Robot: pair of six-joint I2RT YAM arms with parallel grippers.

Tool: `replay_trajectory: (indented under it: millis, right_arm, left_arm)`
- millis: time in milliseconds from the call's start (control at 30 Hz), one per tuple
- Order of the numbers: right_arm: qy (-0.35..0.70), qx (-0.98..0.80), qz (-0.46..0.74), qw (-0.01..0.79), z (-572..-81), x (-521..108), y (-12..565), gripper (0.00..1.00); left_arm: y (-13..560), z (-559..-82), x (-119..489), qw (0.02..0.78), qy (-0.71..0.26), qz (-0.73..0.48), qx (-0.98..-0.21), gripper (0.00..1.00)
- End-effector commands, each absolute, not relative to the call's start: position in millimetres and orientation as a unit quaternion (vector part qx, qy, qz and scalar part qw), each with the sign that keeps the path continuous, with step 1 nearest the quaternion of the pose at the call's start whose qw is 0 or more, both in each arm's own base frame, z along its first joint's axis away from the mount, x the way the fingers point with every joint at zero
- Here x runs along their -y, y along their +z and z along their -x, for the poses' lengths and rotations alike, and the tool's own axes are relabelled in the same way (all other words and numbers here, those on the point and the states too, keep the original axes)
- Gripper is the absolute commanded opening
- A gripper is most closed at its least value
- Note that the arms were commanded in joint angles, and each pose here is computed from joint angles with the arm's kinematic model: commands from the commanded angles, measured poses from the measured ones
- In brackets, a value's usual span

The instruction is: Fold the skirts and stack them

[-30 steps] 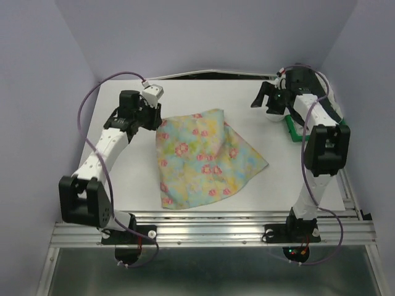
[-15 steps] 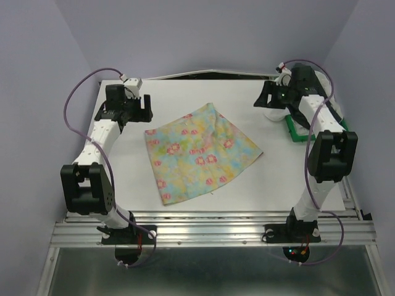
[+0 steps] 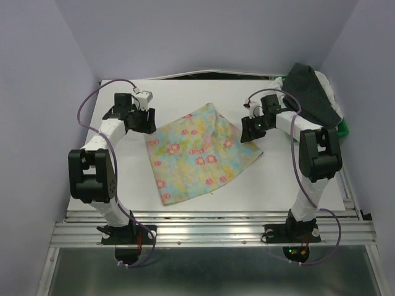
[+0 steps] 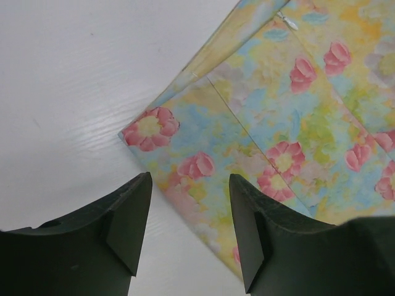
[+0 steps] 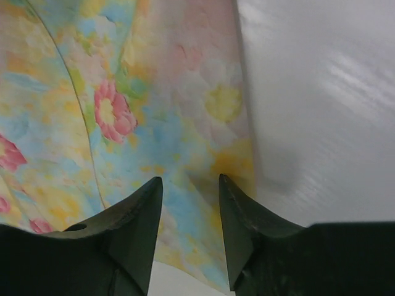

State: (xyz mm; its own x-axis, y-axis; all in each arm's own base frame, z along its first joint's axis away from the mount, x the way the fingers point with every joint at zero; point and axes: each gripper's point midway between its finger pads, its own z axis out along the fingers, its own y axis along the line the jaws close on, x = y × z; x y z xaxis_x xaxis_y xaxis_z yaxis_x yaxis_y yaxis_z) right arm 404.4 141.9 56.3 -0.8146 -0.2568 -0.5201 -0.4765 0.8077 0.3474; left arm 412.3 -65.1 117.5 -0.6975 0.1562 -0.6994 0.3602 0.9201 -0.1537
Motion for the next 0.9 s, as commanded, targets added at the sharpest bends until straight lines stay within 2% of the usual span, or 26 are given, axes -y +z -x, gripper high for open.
replay_trajectory:
  millis: [0, 33, 100, 133, 233, 400, 500, 633, 700, 733, 767, 867]
  right_arm:
    - [0.211, -0.928, 0.215, 0.220, -391.9, -124.1, 36.7, 0.45]
    - [0.212, -0.930, 0.219, 0.203, -377.8, -125.3, 27.9, 0.43]
    - [0.211, -0.929, 0.230, 0.198, -366.0, -122.8, 27.4, 0.31]
    - [0.215, -0.932, 0.230, 0.179, -351.6, -121.2, 21.2, 0.19]
    - [0.234, -0.928, 0.252, 0.142, -317.8, -123.8, 24.8, 0.01]
    - [0.322, -0.883, 0.333, 0.080, -234.8, -147.3, 64.0, 0.01]
    - [0.346, -0.876, 0.324, 0.088, -235.0, -155.9, 89.4, 0.03]
    - [0.305, -0.888, 0.267, 0.218, -315.4, -168.0, 134.4, 0.13]
    - [0.274, -0.886, 0.224, 0.300, -366.7, -169.3, 151.1, 0.28]
    - [0.257, -0.882, 0.221, 0.328, -383.9, -167.5, 154.6, 0.31]
    - [0.247, -0.882, 0.213, 0.339, -403.4, -168.0, 151.8, 0.36]
    - [0.213, -0.888, 0.210, 0.350, -454.1, -167.1, 137.3, 0.38]
  left_arm:
    - [126.0, -420.2, 70.7, 0.365, -0.146, -0.182, -0.901, 0.63]
    - [124.5, -421.4, 69.3, 0.364, -0.144, -0.180, -0.902, 0.63]
    - [118.3, -422.9, 68.1, 0.359, -0.141, -0.181, -0.905, 0.63]
    - [117.2, -423.7, 68.0, 0.358, -0.140, -0.183, -0.905, 0.63]
    - [112.5, -423.9, 70.1, 0.353, -0.143, -0.188, -0.906, 0.62]
    - [103.4, -422.4, 74.8, 0.340, -0.145, -0.200, -0.907, 0.56]
    - [101.0, -422.8, 77.3, 0.338, -0.151, -0.201, -0.907, 0.56]
    - [105.1, -430.9, 81.0, 0.347, -0.160, -0.196, -0.903, 0.57]
    - [108.0, -438.0, 81.9, 0.352, -0.161, -0.193, -0.902, 0.61]
    - [108.9, -440.4, 82.1, 0.353, -0.161, -0.193, -0.901, 0.63]
    - [108.0, -442.3, 83.1, 0.352, -0.162, -0.193, -0.901, 0.65]
    - [122.7, -450.7, 94.1, 0.364, -0.179, -0.223, -0.887, 0.69]
